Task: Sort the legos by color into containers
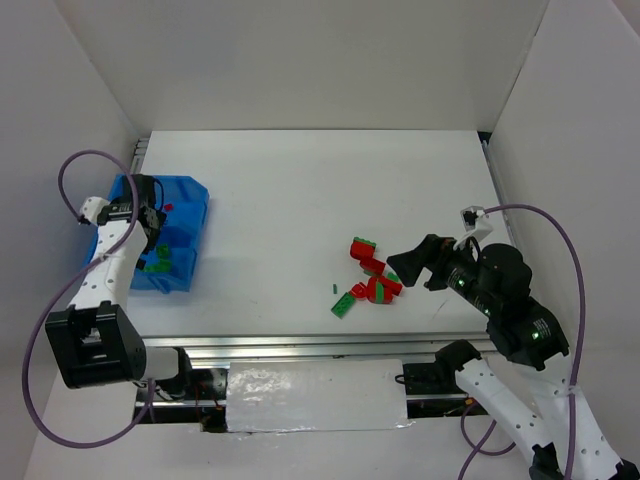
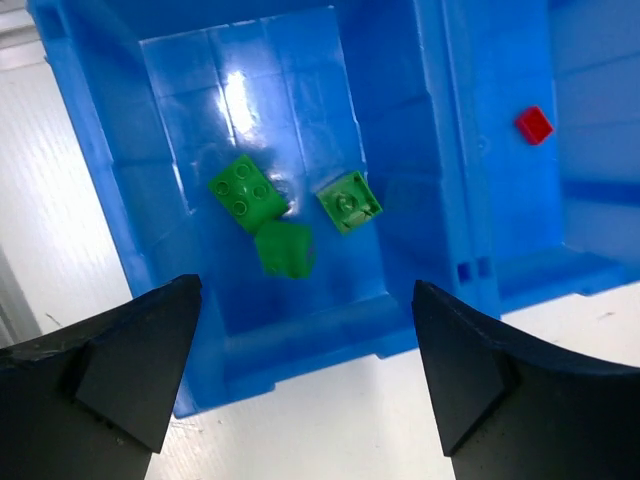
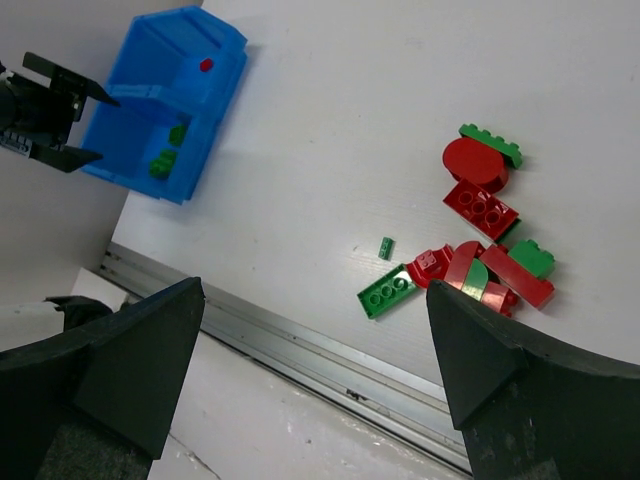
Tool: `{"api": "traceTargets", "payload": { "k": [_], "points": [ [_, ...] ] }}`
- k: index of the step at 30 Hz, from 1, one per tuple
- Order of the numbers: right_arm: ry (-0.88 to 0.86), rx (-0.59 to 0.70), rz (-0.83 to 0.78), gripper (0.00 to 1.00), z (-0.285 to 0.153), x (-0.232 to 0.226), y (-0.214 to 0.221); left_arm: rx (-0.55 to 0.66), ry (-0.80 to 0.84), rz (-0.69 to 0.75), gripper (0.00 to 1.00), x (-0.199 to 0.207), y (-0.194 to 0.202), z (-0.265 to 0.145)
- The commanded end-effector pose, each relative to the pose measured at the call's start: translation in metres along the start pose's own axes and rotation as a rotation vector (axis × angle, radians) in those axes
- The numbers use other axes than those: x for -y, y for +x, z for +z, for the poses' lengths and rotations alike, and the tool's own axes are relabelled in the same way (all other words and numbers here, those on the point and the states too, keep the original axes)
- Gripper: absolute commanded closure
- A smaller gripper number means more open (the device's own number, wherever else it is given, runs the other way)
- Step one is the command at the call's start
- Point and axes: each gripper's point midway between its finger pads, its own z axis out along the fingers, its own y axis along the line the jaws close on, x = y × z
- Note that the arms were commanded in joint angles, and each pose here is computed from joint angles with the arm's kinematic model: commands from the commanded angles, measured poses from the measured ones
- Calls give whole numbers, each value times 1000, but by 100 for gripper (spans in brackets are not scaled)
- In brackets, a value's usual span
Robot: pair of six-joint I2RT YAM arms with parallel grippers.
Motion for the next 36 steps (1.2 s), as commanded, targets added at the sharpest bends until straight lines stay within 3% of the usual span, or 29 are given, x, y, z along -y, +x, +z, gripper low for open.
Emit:
{"api": "traceTargets", "payload": {
  "k": [1, 3, 6, 7, 9, 10, 16, 20, 24, 29, 36],
  "points": [
    [-51, 47, -22, 1, -5, -14, -15, 14, -2, 3, 0, 4, -18, 0],
    [-44, 44, -12, 0, -6, -12, -13, 12, 11, 18, 1, 9, -22, -4],
    [-17, 97, 9, 0, -10, -8, -21, -54, 238, 102, 1, 47, -2, -35],
    [-5, 115, 22, 0, -12, -7, -24, -68, 356, 210, 1, 68, 36, -65],
    [49, 146, 33, 0, -17, -1, -33, -69, 481, 275, 1, 85, 76, -105],
    [66, 151, 40, 0, -19, 0, -36, -133, 568, 347, 1, 88, 124, -139],
    [138, 210, 54, 1, -42, 6, -53, -254, 702, 623, 1, 73, 289, -214],
    [101, 172, 60, 1, -40, 2, -41, -210, 552, 801, 3, 73, 349, -211],
    [80, 170, 49, 0, -44, 1, -37, -222, 543, 871, 6, 66, 383, -206],
    [87, 175, 36, 1, -50, 2, -37, -243, 521, 919, 16, 55, 403, -188],
    [83, 167, 33, 1, -45, 5, -32, -272, 510, 967, 19, 41, 416, -174]
  ]
}}
